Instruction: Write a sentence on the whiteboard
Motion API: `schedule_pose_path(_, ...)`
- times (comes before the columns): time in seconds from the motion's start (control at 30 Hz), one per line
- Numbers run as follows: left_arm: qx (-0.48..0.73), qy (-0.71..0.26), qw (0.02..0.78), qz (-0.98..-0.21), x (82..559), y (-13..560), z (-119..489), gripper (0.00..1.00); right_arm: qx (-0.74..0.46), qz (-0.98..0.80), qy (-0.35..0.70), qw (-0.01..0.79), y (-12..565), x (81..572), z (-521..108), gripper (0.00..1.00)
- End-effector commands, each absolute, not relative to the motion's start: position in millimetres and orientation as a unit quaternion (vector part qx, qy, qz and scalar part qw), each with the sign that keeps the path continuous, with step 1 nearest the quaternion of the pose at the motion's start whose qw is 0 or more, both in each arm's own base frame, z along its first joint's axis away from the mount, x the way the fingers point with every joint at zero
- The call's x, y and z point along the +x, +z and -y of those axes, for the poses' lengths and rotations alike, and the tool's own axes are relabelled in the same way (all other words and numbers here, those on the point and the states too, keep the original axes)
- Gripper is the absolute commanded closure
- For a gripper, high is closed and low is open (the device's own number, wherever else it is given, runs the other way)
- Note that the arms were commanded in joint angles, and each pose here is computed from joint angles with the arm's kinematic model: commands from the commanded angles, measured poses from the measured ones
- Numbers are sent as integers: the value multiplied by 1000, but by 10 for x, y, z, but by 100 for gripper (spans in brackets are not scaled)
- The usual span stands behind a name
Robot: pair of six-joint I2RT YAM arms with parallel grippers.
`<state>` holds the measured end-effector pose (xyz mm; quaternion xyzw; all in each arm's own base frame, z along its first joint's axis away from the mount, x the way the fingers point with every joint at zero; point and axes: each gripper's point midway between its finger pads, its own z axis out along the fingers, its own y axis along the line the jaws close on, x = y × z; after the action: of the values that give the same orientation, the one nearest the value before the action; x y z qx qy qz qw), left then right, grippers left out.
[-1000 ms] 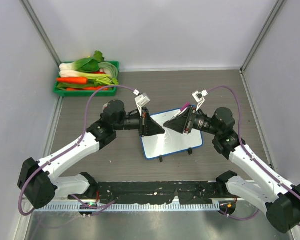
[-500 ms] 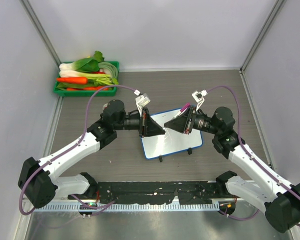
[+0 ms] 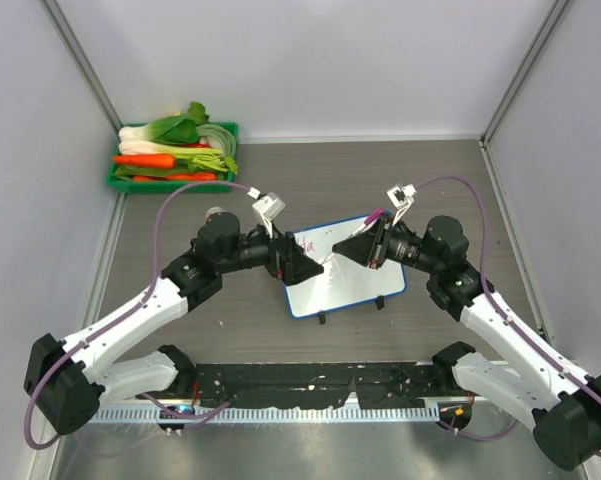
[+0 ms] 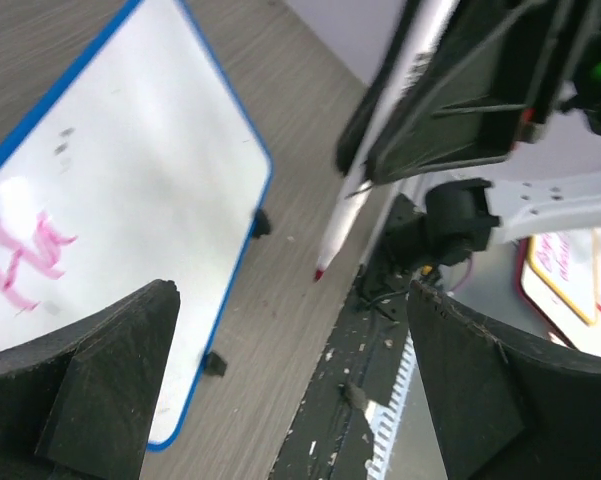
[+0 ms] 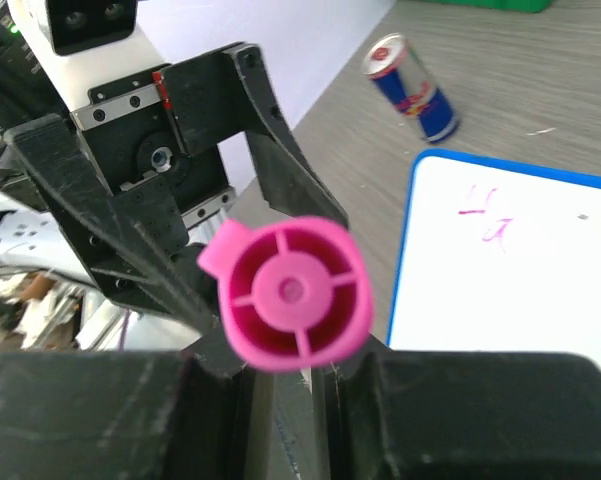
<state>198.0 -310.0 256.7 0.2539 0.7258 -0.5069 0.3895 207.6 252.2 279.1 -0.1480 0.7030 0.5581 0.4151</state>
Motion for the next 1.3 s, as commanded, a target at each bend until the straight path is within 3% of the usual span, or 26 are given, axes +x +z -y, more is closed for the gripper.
schedule_pose_path(0.0,151,-420,413,-794,2290,2178,2684,0,-115,-721,487,479,2692,2283,-2321,99)
schedule_pose_path(0.2,20,-394,397,-829,2527,1801,2177,0,-97,-738,440,503,2532,2425,-2197,99)
schedule_pose_path(0.33,4,-425,386,-819,2556,1696,2152,0,-92,-740,436,504,2487,2466,-2200,99)
schedule_pose_path(0.5,25,-480,377,-792,2618,1672,2326,9,-88,-741,437,502,2470,2505,-2212,99)
schedule_pose_path(0.73,71,-525,372,-762,2739,1584,2549,28,-90,-745,434,499,2434,2542,-2235,98)
schedule_pose_path(0.97,108,-550,359,-746,2759,1529,2681,53,-88,-747,429,500,2398,2618,-2253,99)
schedule_pose_path(1.2,121,-537,347,-759,2758,1363,2672,79,-86,-744,424,510,2403,2691,-2264,99)
schedule_pose_path(1.27,126,-533,344,-763,2760,1333,2671,82,-85,-741,419,517,2421,2714,-2255,98)
